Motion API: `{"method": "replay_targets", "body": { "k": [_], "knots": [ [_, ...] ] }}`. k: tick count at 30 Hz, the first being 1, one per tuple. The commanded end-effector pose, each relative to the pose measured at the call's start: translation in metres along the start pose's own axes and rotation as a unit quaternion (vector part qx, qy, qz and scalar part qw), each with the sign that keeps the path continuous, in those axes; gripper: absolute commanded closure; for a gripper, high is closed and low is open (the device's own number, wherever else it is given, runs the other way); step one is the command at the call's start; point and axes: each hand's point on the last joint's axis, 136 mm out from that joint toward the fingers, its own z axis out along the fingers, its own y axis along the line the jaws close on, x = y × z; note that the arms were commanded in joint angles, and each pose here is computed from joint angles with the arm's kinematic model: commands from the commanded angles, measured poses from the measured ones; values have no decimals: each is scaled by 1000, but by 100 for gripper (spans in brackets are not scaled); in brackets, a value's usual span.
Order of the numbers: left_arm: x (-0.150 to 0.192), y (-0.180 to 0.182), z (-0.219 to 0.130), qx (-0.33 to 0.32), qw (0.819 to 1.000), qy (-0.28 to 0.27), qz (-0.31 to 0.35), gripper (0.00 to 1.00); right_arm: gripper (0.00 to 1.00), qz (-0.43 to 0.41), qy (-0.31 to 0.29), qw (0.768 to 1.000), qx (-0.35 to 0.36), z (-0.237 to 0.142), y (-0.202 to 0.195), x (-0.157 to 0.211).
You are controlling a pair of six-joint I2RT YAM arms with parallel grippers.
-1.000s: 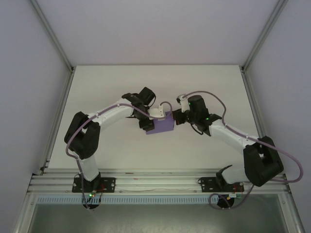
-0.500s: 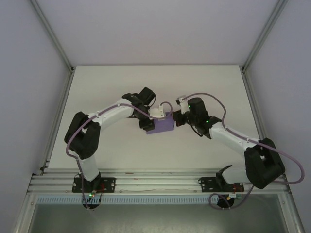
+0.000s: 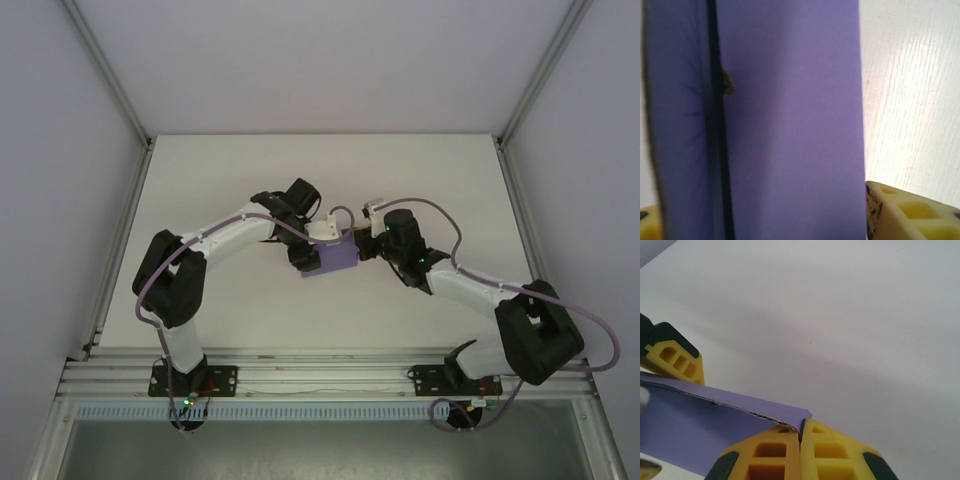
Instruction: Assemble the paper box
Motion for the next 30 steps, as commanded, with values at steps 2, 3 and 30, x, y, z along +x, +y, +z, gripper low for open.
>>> {"method": "replay_targets", "body": {
  "k": [2,3,30],
  "knots": [
    [-17,3,-15,-12,999,-30,-8,24,100,15,84,995,44,0,-16,50],
    [-18,4,-20,-19,999,-35,-13,22,100,19,80,996,46,-2,-15,47],
    [30,16,-72,-177,905,-131,-364,49,100,1,85,990,114,-6,5,38]
  ]
}}
